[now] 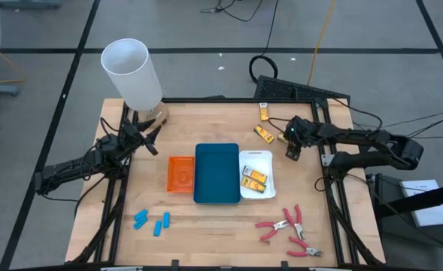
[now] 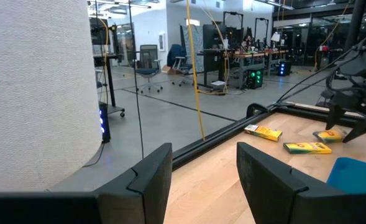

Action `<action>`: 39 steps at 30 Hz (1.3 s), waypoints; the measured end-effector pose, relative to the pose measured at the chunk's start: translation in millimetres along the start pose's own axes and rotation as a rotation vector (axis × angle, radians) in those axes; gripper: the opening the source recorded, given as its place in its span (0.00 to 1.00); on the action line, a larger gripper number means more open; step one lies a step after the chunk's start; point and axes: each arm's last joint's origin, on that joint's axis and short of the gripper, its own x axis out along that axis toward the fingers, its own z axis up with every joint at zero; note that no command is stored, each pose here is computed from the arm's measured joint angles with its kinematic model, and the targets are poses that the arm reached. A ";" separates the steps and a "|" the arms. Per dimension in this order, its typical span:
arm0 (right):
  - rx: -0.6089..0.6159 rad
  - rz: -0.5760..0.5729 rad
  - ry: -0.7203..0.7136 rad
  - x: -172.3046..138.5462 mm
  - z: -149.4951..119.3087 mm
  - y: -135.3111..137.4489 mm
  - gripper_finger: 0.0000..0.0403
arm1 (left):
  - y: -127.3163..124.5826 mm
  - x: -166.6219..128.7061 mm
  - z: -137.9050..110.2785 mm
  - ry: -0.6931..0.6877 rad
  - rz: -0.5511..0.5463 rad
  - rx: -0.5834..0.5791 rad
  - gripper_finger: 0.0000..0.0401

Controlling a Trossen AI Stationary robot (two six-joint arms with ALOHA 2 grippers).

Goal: Pick & Place School Supplies
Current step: Put the yellow crayon box into the white bin

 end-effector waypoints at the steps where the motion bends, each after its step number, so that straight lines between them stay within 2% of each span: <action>1: 0.014 0.002 0.008 1.3 -2.0 0.5 0.62 | 0.0 0.0 -0.1 0.000 0.000 0.000 0.45; 15: 0.171 0.046 -0.036 3.0 0.2 2.9 0.62 | 0.0 0.0 0.0 0.000 0.001 0.000 0.45; 22: 0.177 0.052 -0.038 3.2 0.5 3.1 0.62 | 0.0 0.0 0.0 0.000 0.001 0.000 0.45; 39: 0.222 0.067 -0.063 3.5 2.7 3.5 0.43 | 0.0 0.0 0.1 0.000 0.000 0.000 0.45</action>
